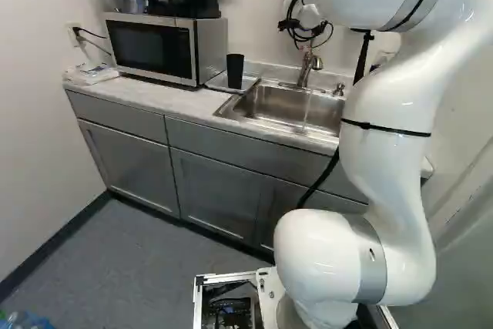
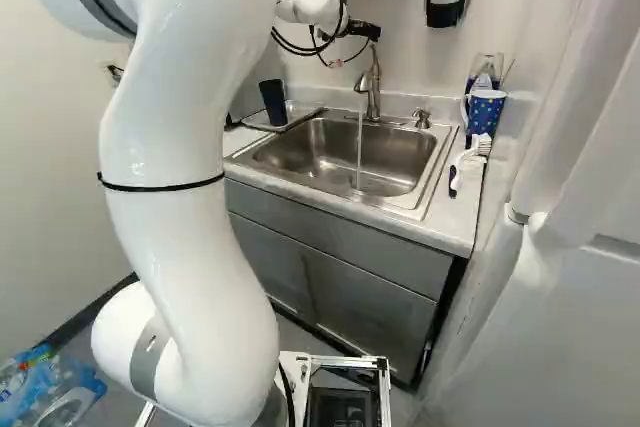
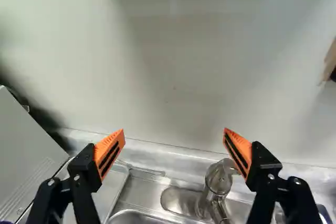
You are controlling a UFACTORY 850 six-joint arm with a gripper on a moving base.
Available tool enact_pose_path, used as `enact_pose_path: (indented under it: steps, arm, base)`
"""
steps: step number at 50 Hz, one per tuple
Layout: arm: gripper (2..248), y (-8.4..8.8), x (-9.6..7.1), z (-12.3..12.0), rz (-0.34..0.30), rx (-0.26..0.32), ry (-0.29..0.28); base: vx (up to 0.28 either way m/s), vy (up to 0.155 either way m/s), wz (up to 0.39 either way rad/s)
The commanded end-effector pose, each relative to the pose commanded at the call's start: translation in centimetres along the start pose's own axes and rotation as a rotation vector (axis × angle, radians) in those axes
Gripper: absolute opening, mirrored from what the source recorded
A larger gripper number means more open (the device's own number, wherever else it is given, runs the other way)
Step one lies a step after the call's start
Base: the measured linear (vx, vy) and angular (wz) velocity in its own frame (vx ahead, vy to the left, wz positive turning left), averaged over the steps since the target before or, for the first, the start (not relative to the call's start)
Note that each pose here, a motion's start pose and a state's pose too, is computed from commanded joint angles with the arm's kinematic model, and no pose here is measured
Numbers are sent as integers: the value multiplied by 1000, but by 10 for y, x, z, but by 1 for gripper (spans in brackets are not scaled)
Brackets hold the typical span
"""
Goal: Rinse the cup and place it in the tray
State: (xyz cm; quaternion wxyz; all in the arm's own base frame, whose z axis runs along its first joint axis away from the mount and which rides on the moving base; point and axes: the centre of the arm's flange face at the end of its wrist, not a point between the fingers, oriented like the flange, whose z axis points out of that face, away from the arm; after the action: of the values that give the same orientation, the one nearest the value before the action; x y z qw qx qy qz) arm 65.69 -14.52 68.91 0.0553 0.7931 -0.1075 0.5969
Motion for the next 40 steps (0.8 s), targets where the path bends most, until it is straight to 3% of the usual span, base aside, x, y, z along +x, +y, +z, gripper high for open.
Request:
enact_pose_path:
  steps: [40]
  arm:
    - [247, -1, -3, -5, 0, 3, -24]
  base:
    - [0, 0, 0]
